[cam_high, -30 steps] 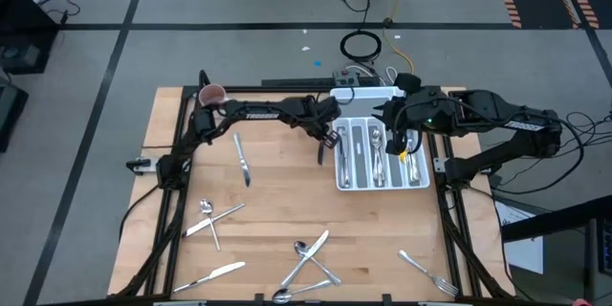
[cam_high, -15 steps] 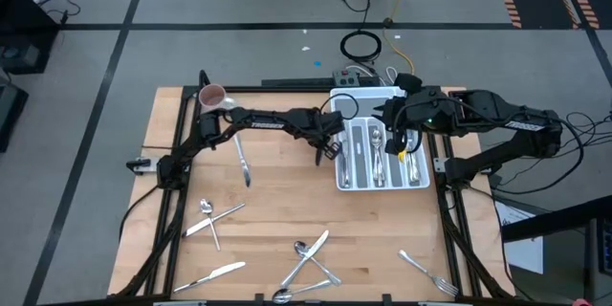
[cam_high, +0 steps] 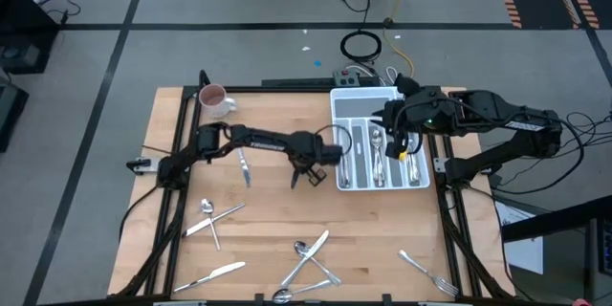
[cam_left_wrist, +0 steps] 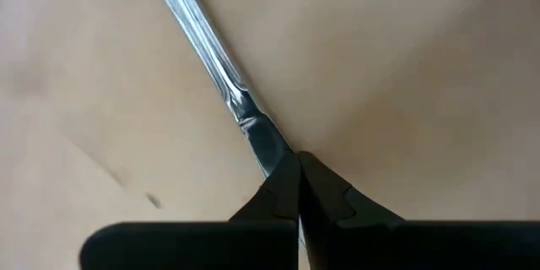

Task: Sort silverware
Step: Put the knife in the left section of the silverware tray

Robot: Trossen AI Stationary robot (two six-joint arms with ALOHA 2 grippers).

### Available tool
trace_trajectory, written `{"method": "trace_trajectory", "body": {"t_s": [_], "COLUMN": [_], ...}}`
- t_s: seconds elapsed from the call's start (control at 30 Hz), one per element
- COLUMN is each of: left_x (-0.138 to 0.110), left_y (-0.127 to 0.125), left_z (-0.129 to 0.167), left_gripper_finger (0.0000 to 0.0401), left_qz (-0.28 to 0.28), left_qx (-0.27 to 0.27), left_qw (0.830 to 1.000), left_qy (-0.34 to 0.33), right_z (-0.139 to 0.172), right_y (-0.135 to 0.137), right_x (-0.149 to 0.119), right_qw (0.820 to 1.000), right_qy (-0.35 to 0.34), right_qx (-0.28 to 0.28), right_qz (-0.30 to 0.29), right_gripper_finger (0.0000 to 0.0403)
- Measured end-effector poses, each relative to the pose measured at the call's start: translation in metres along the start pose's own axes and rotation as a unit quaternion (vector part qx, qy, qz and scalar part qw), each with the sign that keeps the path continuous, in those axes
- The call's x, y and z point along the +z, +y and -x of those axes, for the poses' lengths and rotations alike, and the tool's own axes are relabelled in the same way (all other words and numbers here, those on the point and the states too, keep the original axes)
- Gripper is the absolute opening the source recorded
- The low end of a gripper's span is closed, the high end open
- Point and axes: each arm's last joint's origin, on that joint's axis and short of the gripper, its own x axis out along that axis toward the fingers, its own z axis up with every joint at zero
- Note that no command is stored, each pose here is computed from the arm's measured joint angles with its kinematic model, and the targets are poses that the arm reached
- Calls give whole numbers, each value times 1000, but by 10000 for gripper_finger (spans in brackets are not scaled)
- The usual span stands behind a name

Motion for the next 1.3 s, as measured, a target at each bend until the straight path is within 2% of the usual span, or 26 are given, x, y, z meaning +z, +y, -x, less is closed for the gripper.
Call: {"method": "trace_trajectory", "body": {"t_s": [0.2,0.33,0.5,0.63,0.7,0.8,0.9,1.03,1.2,1.3], "left_x": [-35,-61,-84,-93,-95,-99,-107,-130,-176,-206], "left_y": [-37,-57,-70,-71,-70,-60,-50,-30,7,31], "left_z": [7,12,15,32,43,77,109,154,200,225], "left_gripper_finger": [0,0,0,0,0,0,0,1,8,9], "left_qz": [-11,-23,-27,-13,1,30,62,99,153,179], "left_qx": [-39,-43,-28,-34,-38,-59,-74,-89,-61,-61], "left_qw": [999,997,997,998,999,998,994,985,973,963], "left_qy": [35,57,72,51,26,-14,-61,-114,-165,-193], "right_z": [0,1,3,4,4,4,1,-13,-65,-103], "right_y": [1,4,8,12,15,17,18,26,46,61], "right_x": [-2,-2,-2,-1,-1,0,-1,1,11,17], "right_qw": [1000,1000,1000,1000,998,996,996,994,981,973], "right_qy": [9,9,6,4,1,0,10,37,74,73], "right_qx": [2,8,16,26,54,87,91,106,173,199], "right_qz": [-11,-8,-1,5,8,2,-4,7,36,88], "right_gripper_finger": [59,59,59,59,59,59,59,59,59,59]}}
